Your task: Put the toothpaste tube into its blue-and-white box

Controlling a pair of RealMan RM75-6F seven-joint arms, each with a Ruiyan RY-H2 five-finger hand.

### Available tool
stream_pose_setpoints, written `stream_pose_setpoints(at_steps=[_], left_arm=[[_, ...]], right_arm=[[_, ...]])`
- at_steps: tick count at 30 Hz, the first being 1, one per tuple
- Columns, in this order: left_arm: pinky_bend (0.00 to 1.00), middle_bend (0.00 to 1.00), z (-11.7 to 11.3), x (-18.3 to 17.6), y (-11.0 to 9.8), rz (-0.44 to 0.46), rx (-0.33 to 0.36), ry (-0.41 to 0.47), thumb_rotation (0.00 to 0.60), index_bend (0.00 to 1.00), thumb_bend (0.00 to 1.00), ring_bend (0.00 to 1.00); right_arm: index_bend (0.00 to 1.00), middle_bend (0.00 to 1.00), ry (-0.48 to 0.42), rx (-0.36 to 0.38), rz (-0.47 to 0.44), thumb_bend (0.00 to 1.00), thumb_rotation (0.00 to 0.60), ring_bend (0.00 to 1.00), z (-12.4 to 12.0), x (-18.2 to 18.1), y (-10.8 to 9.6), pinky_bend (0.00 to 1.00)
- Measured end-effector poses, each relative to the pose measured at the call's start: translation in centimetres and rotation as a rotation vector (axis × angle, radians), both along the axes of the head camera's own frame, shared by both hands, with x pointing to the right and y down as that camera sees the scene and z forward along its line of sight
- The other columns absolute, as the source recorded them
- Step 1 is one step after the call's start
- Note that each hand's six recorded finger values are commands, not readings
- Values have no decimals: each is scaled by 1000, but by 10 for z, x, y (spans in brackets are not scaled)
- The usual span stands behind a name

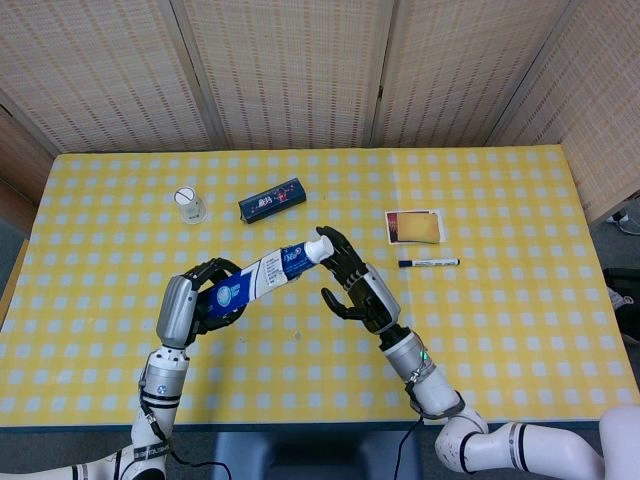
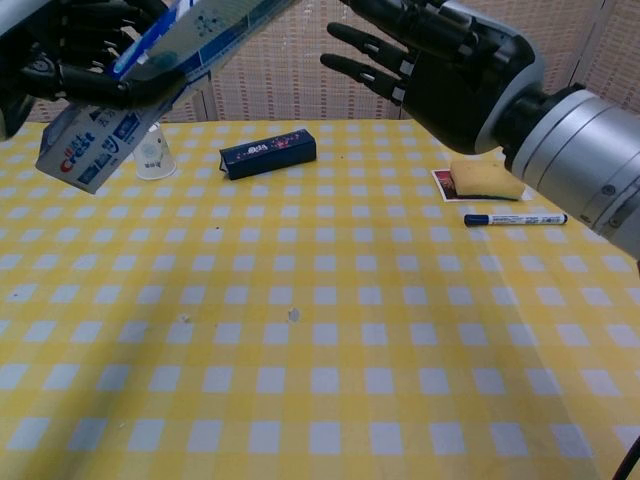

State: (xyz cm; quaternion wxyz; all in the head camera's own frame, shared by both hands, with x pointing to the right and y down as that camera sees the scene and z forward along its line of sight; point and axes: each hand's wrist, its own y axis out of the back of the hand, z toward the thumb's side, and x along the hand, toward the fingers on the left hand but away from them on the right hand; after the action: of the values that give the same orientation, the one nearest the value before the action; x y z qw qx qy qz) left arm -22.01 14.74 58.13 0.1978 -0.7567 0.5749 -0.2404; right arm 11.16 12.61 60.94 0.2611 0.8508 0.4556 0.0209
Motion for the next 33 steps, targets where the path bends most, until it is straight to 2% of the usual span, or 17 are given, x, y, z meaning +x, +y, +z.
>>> stream_pose_setpoints(at_steps=[5,12,17,28,33], left_arm=[[552,681,-8,-9,-4,-48,46,51,600,595,352,581],[552,682,-1,-13,-7,-78,43,80,600,592,352,579],[549,682,-3,-14,-6,-125,55,180,600,582,353,575],[546,682,16,-15,-1,-202,45,289,600,581,353,571],[546,682,22,-11,4,-188,43,296,600,580,352,570]], right_arm=[[0,0,19,21,19,473,600,63,-3,14,-5,87],[0,0,64,74,9,469,600,58,-8,29,-8,64],[0,0,96,121,-6,467,600,77,-13,35,-8,63],[0,0,170,174,-14,466,600,83,-28,52,-13,63],[0,0,179,180,-47,466,600,80,-27,49,-12,63]])
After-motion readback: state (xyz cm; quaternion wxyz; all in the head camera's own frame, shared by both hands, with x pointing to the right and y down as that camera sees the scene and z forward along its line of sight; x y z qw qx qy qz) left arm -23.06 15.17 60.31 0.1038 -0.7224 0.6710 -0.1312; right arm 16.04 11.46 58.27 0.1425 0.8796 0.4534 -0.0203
